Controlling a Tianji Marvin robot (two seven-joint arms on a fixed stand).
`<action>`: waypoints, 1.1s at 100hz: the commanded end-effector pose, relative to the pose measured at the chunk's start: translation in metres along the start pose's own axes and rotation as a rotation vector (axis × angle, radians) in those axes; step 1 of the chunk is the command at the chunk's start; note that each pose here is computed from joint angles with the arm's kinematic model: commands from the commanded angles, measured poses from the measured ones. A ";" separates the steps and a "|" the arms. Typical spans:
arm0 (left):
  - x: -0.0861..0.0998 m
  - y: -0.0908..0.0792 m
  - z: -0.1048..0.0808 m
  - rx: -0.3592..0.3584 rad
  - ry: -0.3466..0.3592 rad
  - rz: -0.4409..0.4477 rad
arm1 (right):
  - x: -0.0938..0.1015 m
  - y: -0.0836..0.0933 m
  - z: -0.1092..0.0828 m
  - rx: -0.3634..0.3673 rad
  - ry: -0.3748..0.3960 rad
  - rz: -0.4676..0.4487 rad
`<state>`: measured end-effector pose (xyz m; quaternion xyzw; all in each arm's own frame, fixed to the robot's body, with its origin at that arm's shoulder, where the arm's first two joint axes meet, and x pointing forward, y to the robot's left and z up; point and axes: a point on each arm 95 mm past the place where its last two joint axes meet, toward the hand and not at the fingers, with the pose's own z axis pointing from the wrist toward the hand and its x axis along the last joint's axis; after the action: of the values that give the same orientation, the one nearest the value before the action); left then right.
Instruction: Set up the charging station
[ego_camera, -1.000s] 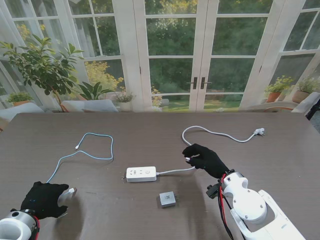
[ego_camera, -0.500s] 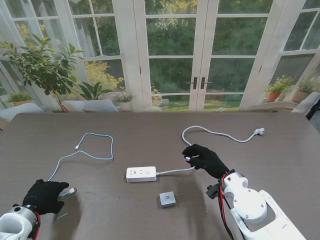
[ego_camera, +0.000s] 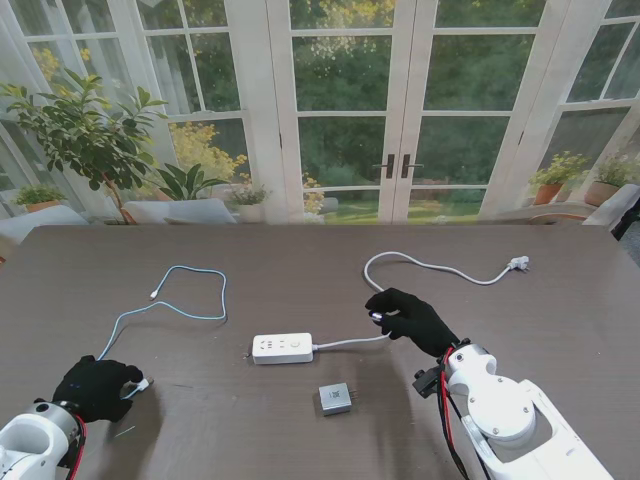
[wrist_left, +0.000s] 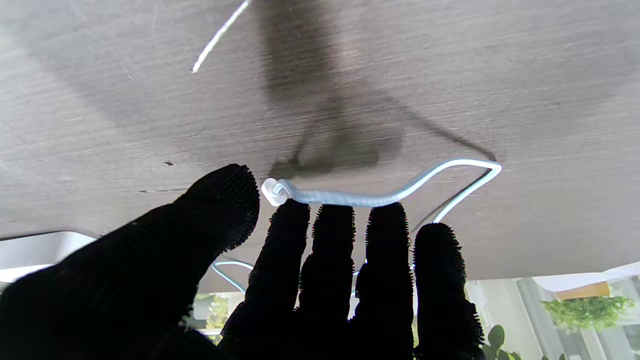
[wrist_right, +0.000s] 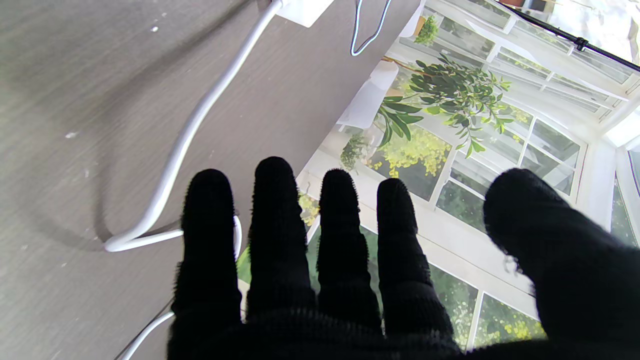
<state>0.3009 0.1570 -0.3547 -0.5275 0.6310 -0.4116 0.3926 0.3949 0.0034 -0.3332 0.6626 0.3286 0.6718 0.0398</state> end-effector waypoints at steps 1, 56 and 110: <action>-0.003 0.002 0.002 -0.031 0.003 0.010 | -0.001 -0.004 -0.001 0.018 -0.003 0.010; -0.002 -0.001 0.008 -0.052 -0.001 0.036 | -0.001 -0.004 -0.002 0.034 0.001 0.041; -0.002 0.005 0.012 -0.091 -0.012 0.050 | -0.001 -0.004 -0.003 0.058 0.004 0.070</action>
<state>0.3119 0.1580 -0.3598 -0.5250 0.6563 -0.3778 0.3885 0.3941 0.0027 -0.3335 0.6726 0.3199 0.6673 0.0045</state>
